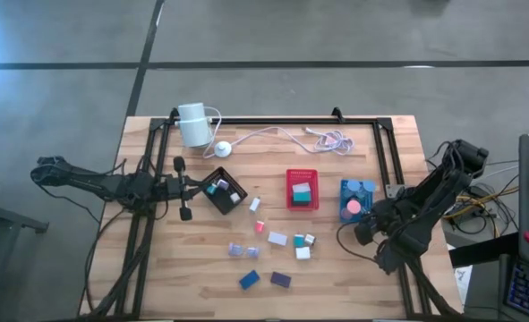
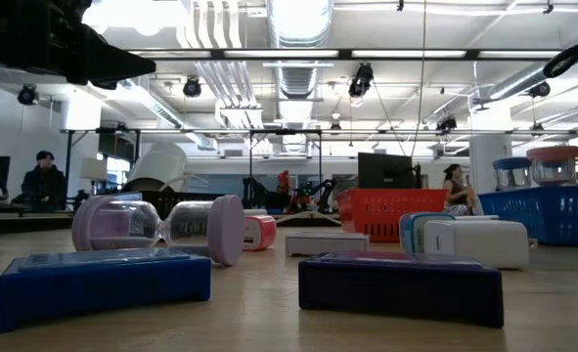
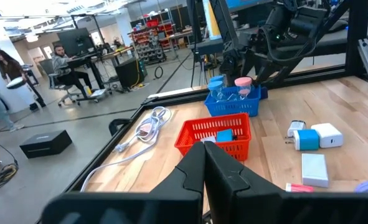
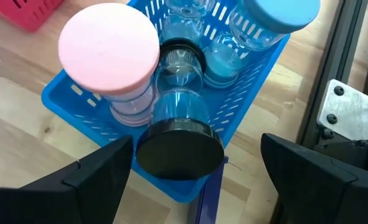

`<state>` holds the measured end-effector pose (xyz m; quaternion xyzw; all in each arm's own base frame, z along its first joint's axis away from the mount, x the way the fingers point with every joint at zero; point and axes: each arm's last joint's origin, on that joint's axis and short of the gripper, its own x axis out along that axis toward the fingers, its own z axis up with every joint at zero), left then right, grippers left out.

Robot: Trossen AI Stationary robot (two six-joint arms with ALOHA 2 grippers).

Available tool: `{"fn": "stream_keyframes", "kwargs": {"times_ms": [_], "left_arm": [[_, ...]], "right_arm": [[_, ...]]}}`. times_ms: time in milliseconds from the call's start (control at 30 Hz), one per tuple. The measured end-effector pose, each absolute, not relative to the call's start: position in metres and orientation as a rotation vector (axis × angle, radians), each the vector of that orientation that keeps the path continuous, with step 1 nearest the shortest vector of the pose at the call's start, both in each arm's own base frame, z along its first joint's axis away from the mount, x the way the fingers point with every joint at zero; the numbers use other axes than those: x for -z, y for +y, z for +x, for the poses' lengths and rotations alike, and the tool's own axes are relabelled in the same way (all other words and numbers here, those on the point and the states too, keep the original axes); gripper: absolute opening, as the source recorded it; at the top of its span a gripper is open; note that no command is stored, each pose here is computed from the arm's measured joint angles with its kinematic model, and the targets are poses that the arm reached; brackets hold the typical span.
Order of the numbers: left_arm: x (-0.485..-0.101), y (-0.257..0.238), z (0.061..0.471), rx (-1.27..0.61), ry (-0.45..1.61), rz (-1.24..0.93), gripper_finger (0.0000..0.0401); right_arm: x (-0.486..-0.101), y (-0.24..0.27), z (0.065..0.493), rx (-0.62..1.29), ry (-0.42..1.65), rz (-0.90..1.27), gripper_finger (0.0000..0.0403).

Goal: Pick & Place Office items
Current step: Put the black blue hourglass into the blue bin

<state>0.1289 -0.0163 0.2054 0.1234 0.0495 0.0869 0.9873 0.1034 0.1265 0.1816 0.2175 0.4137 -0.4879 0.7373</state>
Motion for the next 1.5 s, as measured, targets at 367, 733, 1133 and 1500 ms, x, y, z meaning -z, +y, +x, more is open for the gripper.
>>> {"fn": "stream_keyframes", "kwargs": {"times_ms": [367, 733, 1133, 1500], "left_arm": [[-0.206, -0.016, 0.129, -0.175, 0.099, 0.251, 0.001], [-0.205, -0.016, 0.129, -0.175, 0.1, 0.255, 0.001], [-0.206, -0.016, 0.129, -0.175, 0.099, 0.255, 0.001], [-0.206, -0.016, 0.129, -0.175, 0.099, 0.255, 0.001]], "right_arm": [[-0.175, 0.123, 0.113, 1.132, 0.95, 0.448, 0.0342], [-0.173, 0.124, 0.113, 1.135, 0.955, 0.439, 0.0307], [-0.172, 0.124, 0.113, 1.127, 0.974, 0.414, 0.0197], [-0.191, 0.124, 0.111, 1.073, 1.051, 0.468, 0.0197]]}}
